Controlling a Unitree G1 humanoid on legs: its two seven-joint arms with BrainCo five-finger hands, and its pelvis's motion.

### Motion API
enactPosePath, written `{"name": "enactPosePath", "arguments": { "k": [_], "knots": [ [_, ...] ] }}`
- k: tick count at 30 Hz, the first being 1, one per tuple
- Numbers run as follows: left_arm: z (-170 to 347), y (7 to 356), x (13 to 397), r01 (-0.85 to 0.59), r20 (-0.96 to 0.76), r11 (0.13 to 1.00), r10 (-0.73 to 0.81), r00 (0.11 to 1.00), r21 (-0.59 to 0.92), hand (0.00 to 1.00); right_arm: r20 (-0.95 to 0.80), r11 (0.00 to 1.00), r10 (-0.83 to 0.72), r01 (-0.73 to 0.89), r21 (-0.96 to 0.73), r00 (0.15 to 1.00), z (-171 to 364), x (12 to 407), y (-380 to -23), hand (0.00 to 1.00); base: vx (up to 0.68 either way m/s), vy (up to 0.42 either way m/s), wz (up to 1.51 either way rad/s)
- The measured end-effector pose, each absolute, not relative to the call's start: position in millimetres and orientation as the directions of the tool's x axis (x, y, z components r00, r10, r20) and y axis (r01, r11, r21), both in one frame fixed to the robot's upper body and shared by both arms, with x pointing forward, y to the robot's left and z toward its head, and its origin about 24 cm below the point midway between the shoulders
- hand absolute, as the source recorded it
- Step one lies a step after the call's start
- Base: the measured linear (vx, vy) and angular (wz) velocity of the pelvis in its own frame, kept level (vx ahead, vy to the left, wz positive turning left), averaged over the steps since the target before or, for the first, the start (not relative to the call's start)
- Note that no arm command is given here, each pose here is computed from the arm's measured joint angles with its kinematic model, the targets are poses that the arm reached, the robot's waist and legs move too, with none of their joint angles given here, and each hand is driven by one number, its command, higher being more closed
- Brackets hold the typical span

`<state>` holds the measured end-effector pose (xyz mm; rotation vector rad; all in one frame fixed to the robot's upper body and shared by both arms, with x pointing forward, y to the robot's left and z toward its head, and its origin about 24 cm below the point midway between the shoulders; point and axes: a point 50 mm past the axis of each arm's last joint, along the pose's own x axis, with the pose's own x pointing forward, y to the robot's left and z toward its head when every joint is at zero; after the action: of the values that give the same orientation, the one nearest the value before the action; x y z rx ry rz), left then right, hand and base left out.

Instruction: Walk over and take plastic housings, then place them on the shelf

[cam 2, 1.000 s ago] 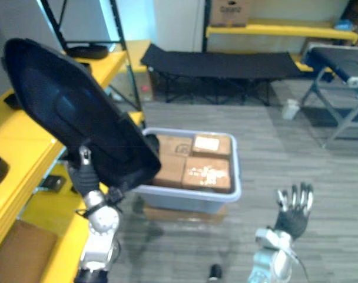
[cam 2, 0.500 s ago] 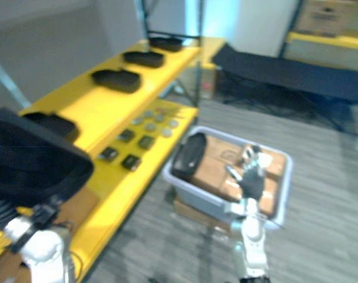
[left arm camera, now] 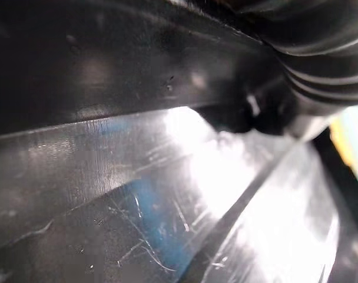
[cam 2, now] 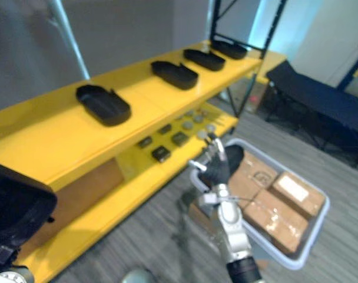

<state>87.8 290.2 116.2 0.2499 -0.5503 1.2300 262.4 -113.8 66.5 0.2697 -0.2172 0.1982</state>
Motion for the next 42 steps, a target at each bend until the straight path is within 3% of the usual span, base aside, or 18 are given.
{"name": "enactPosePath", "arguments": {
  "k": [3, 9, 15, 20, 24, 31, 38, 42],
  "knots": [
    [119.9, 284.0, 101.0, -0.907, 0.535, 0.399, 0.800, 0.273, -0.133, 1.00, 0.177, 0.963, 0.127, -0.164, 0.215, 0.976, 54.0, 253.1, -128.0, 0.00, 0.01, 0.030, 0.96],
    [126.6, 274.5, 109.5, -0.873, 0.553, 0.459, 0.776, 0.305, -0.164, 1.00, 0.162, 0.969, 0.136, -0.165, 0.182, 0.977, 49.0, 248.8, -130.2, 0.00, 0.00, 0.091, 0.32],
    [149.9, 251.2, 150.1, -0.684, 0.677, 0.721, 0.559, 0.479, -0.112, 1.00, 0.263, 0.982, 0.056, -0.101, 0.160, 0.963, 56.1, 243.2, -148.1, 0.00, 0.03, 0.087, 0.78],
    [153.4, 243.8, 154.7, -0.608, 0.708, 0.792, 0.463, 0.533, -0.060, 1.00, 0.386, 0.982, 0.129, -0.171, 0.076, 0.914, 79.9, 255.9, -148.6, 0.00, -0.04, -0.070, -0.07],
    [142.8, 228.7, 164.2, -0.494, 0.680, 0.870, 0.358, 0.640, 0.007, 1.00, 0.396, 0.971, 0.208, -0.239, 0.031, 0.894, 79.9, 253.2, -148.7, 0.00, -0.11, -0.107, -0.16],
    [124.6, 232.8, 156.4, -0.500, 0.612, 0.864, 0.362, 0.703, 0.063, 1.00, 0.400, 0.954, 0.257, -0.298, 0.043, 0.880, 71.6, 243.7, -142.7, 0.00, -0.15, -0.030, 0.06],
    [145.1, 239.1, 151.5, -0.519, 0.704, 0.848, 0.304, 0.642, 0.107, 1.00, 0.415, 0.962, 0.193, -0.255, 0.099, 0.889, 72.6, 243.7, -139.9, 0.00, 0.09, 0.130, 0.43],
    [155.8, 242.7, 160.1, -0.539, 0.737, 0.824, 0.253, 0.626, 0.175, 1.00, 0.466, 0.943, 0.222, -0.311, 0.122, 0.857, 82.9, 249.7, -124.8, 0.00, 0.24, 0.161, 0.42]
  ]
}}
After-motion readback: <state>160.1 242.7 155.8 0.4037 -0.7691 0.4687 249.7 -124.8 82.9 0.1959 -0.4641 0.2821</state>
